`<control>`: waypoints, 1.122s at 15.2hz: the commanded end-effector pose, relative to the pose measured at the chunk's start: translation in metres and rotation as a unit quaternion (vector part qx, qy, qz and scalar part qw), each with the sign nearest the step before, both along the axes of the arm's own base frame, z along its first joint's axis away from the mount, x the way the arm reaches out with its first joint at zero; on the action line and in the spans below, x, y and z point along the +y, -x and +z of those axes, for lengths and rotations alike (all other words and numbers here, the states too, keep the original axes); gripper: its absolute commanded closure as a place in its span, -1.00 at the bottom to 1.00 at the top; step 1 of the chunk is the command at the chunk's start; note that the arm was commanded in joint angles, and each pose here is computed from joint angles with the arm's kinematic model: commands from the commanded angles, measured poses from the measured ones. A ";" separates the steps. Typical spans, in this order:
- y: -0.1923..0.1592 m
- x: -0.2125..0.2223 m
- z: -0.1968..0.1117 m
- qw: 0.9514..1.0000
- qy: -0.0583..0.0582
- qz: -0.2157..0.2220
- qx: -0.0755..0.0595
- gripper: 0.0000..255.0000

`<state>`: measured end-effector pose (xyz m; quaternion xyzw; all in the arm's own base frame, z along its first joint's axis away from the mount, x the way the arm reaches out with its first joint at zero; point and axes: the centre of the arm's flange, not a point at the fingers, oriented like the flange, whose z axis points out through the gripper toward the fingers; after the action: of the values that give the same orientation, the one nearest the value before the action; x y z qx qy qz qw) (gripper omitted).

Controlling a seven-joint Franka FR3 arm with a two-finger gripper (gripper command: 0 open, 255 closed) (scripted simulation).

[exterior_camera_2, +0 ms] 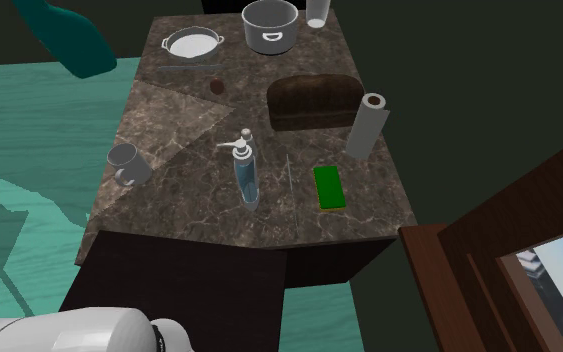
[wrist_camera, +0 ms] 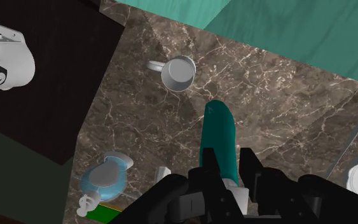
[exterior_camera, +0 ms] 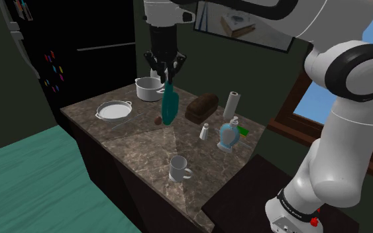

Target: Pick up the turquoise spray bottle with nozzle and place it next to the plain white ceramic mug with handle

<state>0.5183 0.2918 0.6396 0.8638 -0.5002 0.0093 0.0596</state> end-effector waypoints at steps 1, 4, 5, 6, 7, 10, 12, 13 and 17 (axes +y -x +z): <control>0.000 0.000 -0.011 1.000 0.000 0.000 0.000 1.00; 0.000 0.000 -0.027 1.000 0.000 0.000 0.000 1.00; 0.000 0.000 -0.032 1.000 0.000 0.000 0.000 1.00; 0.000 0.000 -0.037 1.000 0.000 0.000 0.000 1.00; 0.000 0.000 -0.043 1.000 0.000 0.000 0.000 1.00; 0.000 0.000 -0.058 1.000 0.000 0.000 0.000 1.00; 0.000 0.000 -0.069 1.000 0.000 0.000 0.000 1.00; 0.000 0.000 -0.074 1.000 0.000 0.000 0.000 1.00; 0.000 0.000 -0.095 1.000 0.000 0.000 0.000 1.00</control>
<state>0.5182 0.2927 0.5497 0.8638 -0.5002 0.0093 0.0595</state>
